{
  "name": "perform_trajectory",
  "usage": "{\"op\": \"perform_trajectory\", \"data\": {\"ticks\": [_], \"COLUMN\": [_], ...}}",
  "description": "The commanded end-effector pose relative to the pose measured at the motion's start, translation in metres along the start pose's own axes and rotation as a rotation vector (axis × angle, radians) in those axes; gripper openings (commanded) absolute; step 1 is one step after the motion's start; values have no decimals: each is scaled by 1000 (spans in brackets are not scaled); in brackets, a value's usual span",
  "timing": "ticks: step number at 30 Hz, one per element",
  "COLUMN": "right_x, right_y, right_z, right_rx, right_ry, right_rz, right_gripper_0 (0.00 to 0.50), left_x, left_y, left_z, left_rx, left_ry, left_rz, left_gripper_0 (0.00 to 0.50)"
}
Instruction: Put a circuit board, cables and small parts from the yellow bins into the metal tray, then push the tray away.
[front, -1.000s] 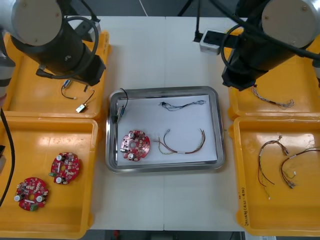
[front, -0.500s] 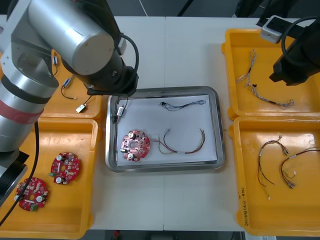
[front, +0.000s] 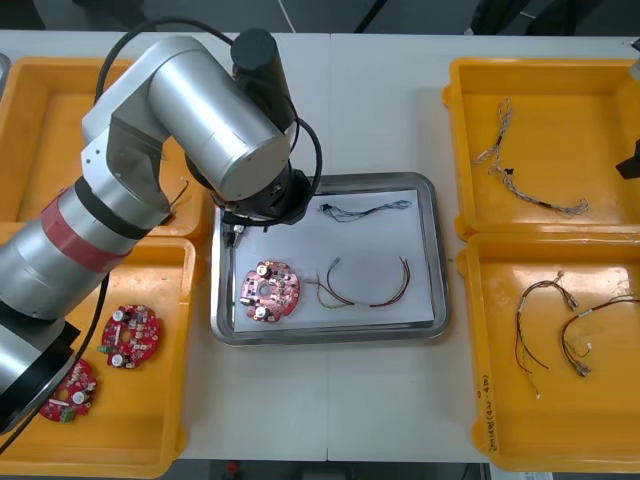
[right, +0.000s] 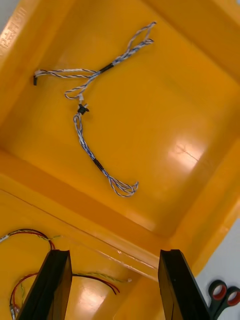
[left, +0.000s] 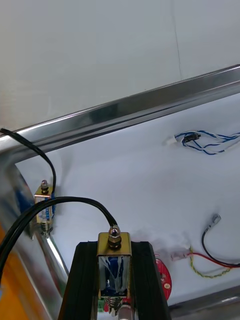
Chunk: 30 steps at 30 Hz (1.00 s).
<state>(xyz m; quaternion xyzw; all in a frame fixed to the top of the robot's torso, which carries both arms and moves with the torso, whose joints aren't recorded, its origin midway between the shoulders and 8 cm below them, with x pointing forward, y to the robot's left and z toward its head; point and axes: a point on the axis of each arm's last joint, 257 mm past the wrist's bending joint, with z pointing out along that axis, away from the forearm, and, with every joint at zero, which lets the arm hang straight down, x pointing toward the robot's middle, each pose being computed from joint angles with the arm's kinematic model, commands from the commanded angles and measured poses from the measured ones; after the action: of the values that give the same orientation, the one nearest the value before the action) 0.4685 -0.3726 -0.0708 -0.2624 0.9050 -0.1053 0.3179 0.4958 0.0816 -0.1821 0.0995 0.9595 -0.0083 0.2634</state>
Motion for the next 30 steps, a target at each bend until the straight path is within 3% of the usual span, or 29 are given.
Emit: {"op": "perform_trajectory", "data": {"ticks": [1,5,17,25,30], "right_x": [22,36,68,92,89], "right_y": [-22,-19,22,60,74], "right_z": [-21,-21,-8,11,17], "right_rx": [97,99,38,-47,-86], "right_ry": [4,11,15,71,69], "right_rz": [49,90,372,536,608], "right_gripper_0": [500,500,500,500,500], "left_x": [-19,-16,-2,-2,-2], "left_y": [-22,-21,-15,-12,-12], "left_z": [2,13,35,46,46], "left_rx": [14,2,-31,-37,-37], "left_ry": [-51,-46,-4,-5,-7], "left_rz": [-35,-35,-44,-54,-56], "left_gripper_0": [2,1,1,1,2]}}
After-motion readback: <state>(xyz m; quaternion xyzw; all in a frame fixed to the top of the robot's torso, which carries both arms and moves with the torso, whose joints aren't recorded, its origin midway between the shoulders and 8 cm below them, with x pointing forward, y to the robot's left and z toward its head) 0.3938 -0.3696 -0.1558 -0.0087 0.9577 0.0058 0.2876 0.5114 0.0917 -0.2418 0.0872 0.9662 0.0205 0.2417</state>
